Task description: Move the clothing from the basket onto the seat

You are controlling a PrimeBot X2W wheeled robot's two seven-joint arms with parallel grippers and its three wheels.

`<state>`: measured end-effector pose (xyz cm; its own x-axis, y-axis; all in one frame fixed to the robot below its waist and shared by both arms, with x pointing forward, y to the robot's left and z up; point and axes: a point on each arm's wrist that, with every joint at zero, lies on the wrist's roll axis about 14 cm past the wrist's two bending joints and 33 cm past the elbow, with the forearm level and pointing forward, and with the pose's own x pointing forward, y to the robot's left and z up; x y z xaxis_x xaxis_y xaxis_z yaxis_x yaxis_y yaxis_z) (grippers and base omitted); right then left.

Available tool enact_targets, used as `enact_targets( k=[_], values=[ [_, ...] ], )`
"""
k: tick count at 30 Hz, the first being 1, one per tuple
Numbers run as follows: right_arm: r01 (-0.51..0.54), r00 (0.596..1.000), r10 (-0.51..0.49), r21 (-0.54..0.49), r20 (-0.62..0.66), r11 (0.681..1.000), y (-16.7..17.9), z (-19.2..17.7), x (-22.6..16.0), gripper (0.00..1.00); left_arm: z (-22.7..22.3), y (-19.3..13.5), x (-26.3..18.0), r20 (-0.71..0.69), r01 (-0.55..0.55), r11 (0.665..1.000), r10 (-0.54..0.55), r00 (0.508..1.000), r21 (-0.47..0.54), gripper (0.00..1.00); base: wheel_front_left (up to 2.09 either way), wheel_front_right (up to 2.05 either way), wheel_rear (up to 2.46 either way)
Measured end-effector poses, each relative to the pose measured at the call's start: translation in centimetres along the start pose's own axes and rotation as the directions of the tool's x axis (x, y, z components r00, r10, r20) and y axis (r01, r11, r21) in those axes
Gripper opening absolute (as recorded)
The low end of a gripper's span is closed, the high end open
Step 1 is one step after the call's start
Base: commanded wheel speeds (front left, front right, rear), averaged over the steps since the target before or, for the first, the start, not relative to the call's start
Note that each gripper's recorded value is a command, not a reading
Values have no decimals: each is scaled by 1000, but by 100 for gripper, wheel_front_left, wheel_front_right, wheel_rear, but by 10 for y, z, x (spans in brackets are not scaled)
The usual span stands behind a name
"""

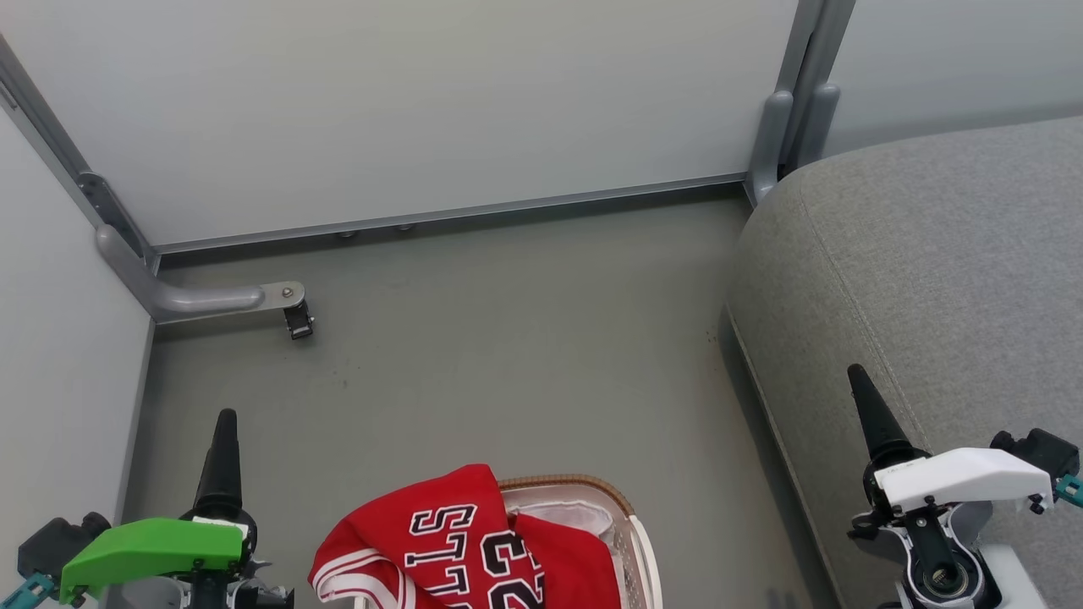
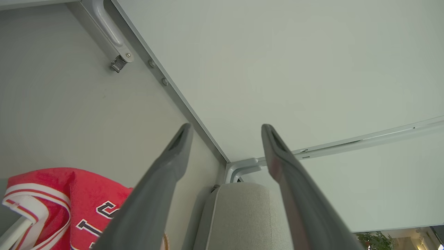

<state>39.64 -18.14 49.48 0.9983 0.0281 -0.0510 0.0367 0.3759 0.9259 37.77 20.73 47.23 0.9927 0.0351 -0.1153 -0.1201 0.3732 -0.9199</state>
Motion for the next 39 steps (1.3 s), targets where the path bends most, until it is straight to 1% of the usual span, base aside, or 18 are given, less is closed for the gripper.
enact_targets(
  k=[4, 7, 11, 16, 24, 27, 31, 35, 39],
  values=[
    [-14, 1000, 14, -89, -10, 996, 5, -3, 4, 100, -2, -2, 1, -8, 8, 994, -7, 1000, 106, 100, 0, 0, 0],
    [-16, 1000, 14, -158, -19, 987, 5, -6, 6, 100, -3, -3, 2, -16, 13, 982, -10, 1000, 189, 100, 0, 0, 0],
    [-23, 999, 17, -242, -29, 970, 6, -10, 7, 100, -7, -2, 3, -29, 11, 957, -2, 1000, 291, 100, 0, 0, 0],
    [-29, 999, 15, -328, -47, 944, 5, -16, 8, 100, -11, 4, 3, -42, -5, 924, 23, 999, 383, 100, 0, 0, 0],
    [-33, 998, 4, -448, -66, 893, 0, -24, 9, 100, -14, 13, 2, -54, -18, 853, 54, 997, 522, 100, 0, 0, 0],
    [-39, 997, 4, -491, -72, 870, -1, -26, 9, 100, -14, 15, 2, -50, -24, 821, 64, 997, 570, 100, 0, 0, 0],
    [-47, 997, 9, -539, -73, 841, 0, -26, 10, 100, -13, 15, 2, -46, -22, 790, 64, 997, 612, 100, 0, 0, 0],
    [-58, 997, 16, -586, -76, 808, 2, -27, 11, 100, -13, 8, 3, -43, -1, 760, 38, 998, 650, 100, 0, 0, 0],
    [-66, 996, 16, -626, -84, 777, 0, -30, 11, 100, -13, 6, 3, -43, 11, 722, 25, 999, 692, 100, 0, 0, 0]
  ],
)
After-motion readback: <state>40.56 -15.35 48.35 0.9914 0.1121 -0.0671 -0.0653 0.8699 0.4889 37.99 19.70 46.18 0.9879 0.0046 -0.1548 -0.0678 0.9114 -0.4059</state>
